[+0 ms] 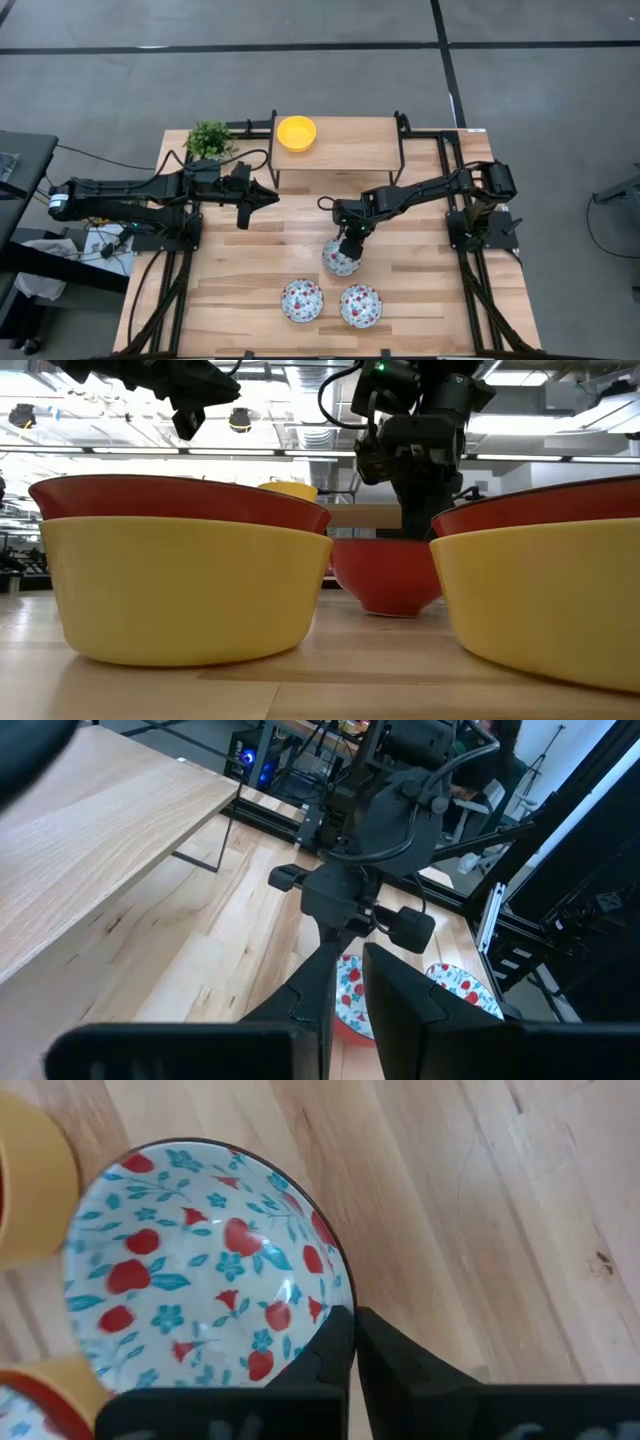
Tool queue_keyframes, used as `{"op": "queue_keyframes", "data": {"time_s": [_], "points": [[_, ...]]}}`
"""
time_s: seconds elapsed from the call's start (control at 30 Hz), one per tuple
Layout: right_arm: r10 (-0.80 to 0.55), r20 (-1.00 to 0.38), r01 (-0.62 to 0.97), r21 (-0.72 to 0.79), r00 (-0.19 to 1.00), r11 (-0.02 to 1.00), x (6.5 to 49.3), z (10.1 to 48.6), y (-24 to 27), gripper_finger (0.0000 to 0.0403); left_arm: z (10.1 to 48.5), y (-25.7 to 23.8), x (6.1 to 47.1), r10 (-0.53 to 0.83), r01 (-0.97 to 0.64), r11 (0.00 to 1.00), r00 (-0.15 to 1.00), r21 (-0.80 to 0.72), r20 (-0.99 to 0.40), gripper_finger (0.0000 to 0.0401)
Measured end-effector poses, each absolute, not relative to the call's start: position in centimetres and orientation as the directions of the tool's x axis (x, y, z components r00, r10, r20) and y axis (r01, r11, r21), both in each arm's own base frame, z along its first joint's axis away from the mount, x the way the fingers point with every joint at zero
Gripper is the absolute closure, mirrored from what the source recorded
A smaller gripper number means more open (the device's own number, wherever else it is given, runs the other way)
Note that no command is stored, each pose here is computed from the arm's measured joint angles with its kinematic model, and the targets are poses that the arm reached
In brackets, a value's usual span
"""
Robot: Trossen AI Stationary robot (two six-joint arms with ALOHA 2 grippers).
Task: Pick & Place Mini bowls
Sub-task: Put the top white bowl on the shelf
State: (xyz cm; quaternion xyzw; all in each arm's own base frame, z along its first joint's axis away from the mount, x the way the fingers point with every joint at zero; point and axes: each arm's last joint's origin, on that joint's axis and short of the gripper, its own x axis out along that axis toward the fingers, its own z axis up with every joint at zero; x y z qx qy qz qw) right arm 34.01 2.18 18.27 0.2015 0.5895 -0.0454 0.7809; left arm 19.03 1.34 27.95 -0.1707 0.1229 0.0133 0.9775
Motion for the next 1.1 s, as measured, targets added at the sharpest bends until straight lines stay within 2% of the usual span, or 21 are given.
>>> {"op": "queue_keyframes", "data": {"time_s": [0.47,1.1], "points": [[0.158,-0.937,0.229,0.235,0.312,0.945,35.3,22.8,0.5,0.0402,28.0,1.3,19.0,-0.016,-0.068,0.941,0.969,-0.331,-0.245,0.0348],[0.109,-0.962,0.235,0.17,0.252,0.957,34.4,21.2,-0.1,0.0403,28.0,1.3,19.0,-0.016,-0.067,0.942,0.969,-0.328,-0.245,0.0348]]}}
